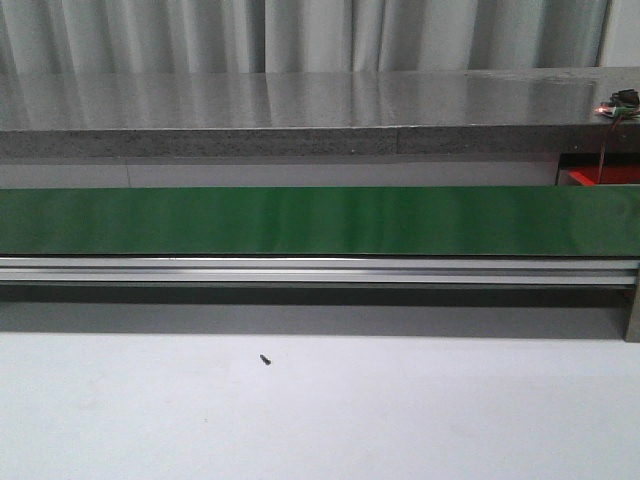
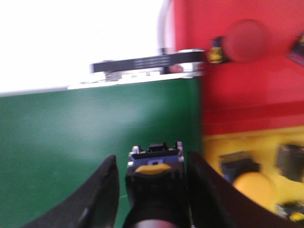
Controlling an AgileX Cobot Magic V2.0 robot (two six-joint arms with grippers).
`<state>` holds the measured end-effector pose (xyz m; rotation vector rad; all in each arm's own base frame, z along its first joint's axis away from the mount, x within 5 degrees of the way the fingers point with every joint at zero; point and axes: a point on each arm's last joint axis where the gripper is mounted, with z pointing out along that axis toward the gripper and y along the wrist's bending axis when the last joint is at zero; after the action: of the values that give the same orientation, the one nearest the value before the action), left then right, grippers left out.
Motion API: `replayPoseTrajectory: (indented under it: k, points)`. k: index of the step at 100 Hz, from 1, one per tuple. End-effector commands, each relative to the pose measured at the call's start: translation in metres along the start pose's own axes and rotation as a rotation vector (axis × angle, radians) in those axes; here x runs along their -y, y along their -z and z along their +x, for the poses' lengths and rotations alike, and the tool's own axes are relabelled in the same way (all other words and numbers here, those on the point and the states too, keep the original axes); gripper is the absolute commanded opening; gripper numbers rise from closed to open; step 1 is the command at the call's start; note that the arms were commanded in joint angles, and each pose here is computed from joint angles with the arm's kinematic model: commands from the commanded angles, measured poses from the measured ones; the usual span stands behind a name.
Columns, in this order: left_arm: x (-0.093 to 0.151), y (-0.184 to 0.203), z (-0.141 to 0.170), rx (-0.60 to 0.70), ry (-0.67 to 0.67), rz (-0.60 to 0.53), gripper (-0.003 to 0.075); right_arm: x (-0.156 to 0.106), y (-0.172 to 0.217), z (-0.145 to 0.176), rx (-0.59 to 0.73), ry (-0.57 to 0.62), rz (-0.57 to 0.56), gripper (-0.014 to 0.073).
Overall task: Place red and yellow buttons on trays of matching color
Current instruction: 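Carry the red button with the right gripper over the red tray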
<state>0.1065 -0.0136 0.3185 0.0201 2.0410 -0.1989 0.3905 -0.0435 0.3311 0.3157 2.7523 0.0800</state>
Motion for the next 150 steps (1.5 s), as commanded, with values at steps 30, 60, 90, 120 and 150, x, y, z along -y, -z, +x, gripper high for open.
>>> replayPoseTrajectory:
  k: [30,60,90,120,150]
  points:
    - [0.002,0.004,-0.014,0.094,0.008,0.01,-0.002,0.063,0.022,-0.009,0.091,-0.131,0.062,0.014]
    - [0.002,0.004,-0.014,0.094,0.008,0.01,-0.002,0.075,-0.024,-0.02,0.055,-0.149,0.071,0.014]
    - [0.002,0.004,-0.014,0.094,0.008,0.01,-0.002,0.086,-0.05,-0.025,0.05,-0.164,0.086,0.014]
    - [0.002,0.004,-0.014,0.094,0.008,0.01,-0.002,0.099,-0.069,-0.028,0.049,-0.184,0.096,0.014]
    - [0.002,0.004,-0.014,0.094,0.008,0.01,-0.002,0.106,-0.09,-0.031,0.052,-0.195,0.099,0.014]
